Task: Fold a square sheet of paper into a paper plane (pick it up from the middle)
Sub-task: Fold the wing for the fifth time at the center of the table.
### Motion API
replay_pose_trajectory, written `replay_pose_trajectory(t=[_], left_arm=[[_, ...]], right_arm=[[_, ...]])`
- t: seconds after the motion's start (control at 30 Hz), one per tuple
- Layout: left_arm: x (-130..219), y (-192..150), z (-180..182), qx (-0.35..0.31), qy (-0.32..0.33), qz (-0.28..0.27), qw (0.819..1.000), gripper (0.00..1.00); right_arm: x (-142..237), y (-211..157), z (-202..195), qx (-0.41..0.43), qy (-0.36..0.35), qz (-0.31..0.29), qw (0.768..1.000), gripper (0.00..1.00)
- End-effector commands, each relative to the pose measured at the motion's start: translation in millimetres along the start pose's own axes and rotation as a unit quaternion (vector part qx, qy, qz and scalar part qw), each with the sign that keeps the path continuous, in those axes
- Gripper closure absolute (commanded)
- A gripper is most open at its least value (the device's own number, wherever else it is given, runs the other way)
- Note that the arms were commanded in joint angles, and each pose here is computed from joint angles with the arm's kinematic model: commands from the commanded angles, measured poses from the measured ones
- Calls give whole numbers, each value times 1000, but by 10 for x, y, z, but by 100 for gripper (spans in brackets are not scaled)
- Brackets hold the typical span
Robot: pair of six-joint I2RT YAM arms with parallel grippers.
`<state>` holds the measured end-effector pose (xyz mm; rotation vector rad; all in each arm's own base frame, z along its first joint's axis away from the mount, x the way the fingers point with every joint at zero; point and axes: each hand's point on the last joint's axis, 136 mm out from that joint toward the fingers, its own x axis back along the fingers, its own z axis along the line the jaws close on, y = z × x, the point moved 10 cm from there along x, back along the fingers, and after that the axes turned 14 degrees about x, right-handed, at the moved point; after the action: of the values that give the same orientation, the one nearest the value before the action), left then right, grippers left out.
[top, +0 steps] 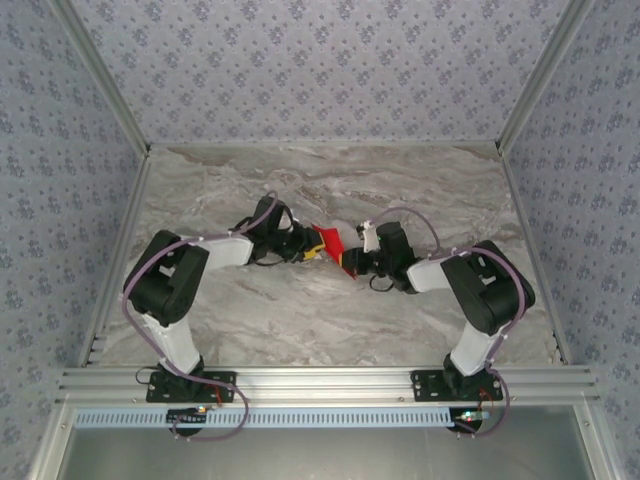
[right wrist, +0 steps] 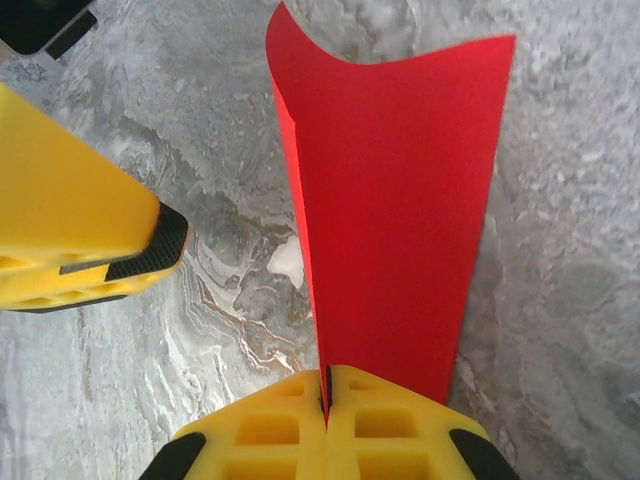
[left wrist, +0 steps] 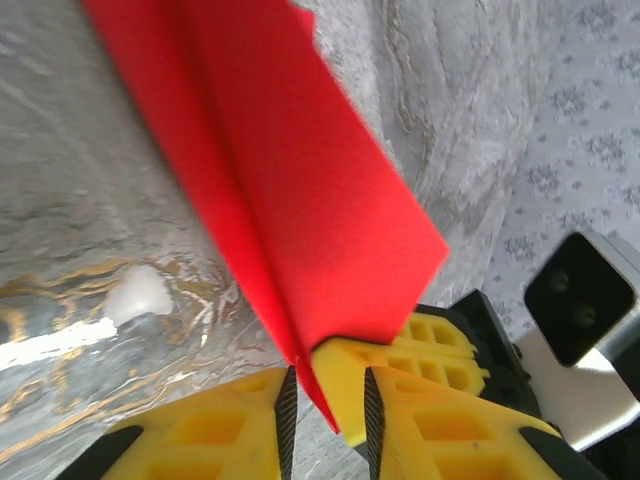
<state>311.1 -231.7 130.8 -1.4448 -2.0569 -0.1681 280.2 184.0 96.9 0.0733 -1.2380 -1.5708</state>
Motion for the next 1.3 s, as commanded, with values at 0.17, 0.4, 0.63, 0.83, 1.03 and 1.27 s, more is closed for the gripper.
replay_pose_trajectory(t=[0.17,0.4,0.63,0.83,1.03,1.27], left_arm=[[-116,13,-14,-15,-38,17,999,77],[-182,-13,67,-16,-31,27,999,79],[-242,-56,132,-25,-29,33,999,80],[-317,-37,155,-29,-26,34,999,82],[-368,-1,222,-27,-29,27,999,84],[-402,20,288,-27,-26,22,999,85]], right_arm=[[-87,-126,-56,-63,47,26,997,100],[-123,-142,-98,-84,55,34,994,100],[-140,-157,-125,-98,57,41,993,100],[-151,-167,-163,-105,53,48,992,100],[-157,-172,-189,-127,48,54,989,100],[-186,-187,-197,-131,51,66,988,100]])
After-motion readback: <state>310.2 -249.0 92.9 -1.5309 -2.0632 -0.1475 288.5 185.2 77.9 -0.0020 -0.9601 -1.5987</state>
